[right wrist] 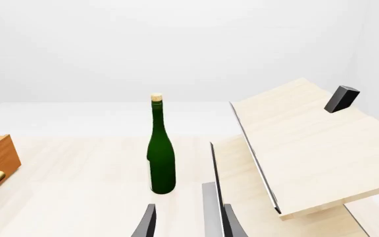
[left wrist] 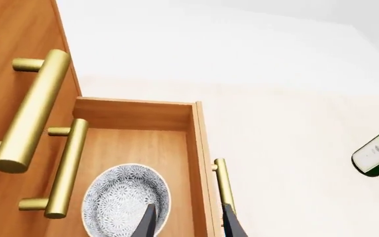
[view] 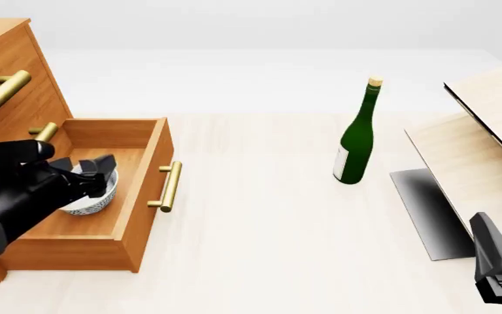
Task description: Put the bowl in the bottom drawer of the cabinet and close it.
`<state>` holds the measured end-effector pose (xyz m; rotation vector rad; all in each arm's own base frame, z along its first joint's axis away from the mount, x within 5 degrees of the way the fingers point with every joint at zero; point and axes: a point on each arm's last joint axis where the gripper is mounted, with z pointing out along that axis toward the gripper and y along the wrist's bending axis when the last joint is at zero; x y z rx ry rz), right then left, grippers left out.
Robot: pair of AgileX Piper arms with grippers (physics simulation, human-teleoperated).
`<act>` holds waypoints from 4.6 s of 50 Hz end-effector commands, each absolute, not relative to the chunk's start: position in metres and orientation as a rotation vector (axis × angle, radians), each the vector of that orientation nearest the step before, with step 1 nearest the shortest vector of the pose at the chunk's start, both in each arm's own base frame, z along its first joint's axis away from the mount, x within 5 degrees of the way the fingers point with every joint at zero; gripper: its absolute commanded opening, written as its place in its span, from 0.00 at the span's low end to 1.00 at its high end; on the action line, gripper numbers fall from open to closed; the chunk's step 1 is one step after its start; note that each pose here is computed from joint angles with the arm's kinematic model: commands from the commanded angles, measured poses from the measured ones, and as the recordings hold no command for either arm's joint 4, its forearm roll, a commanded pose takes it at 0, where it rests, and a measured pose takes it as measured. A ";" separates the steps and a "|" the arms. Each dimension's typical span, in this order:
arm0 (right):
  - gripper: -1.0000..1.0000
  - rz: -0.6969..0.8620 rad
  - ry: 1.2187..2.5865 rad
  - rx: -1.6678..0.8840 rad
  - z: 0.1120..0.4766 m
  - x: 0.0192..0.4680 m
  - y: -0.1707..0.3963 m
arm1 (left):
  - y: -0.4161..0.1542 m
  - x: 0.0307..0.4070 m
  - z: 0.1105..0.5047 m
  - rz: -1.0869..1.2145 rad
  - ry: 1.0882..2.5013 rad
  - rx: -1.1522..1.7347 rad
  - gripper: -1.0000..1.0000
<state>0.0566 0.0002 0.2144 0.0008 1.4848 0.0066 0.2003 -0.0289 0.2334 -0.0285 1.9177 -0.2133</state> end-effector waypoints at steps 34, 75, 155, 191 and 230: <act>1.00 0.007 1.484 0.001 0.214 0.057 0.000 | -0.076 0.179 0.259 -0.397 1.876 0.216 1.00; 1.00 0.007 1.484 0.001 0.214 0.057 0.000 | -0.101 0.159 0.257 -0.524 1.889 0.341 1.00; 1.00 0.007 1.484 0.001 0.214 0.057 0.000 | -0.138 0.174 0.185 -0.613 2.118 0.343 1.00; 1.00 0.008 1.484 0.001 0.214 0.057 0.000 | -0.135 0.188 0.146 -0.620 2.272 0.121 1.00; 1.00 0.008 1.484 0.001 0.214 0.057 0.000 | -0.101 0.204 0.129 -0.531 2.309 -0.105 1.00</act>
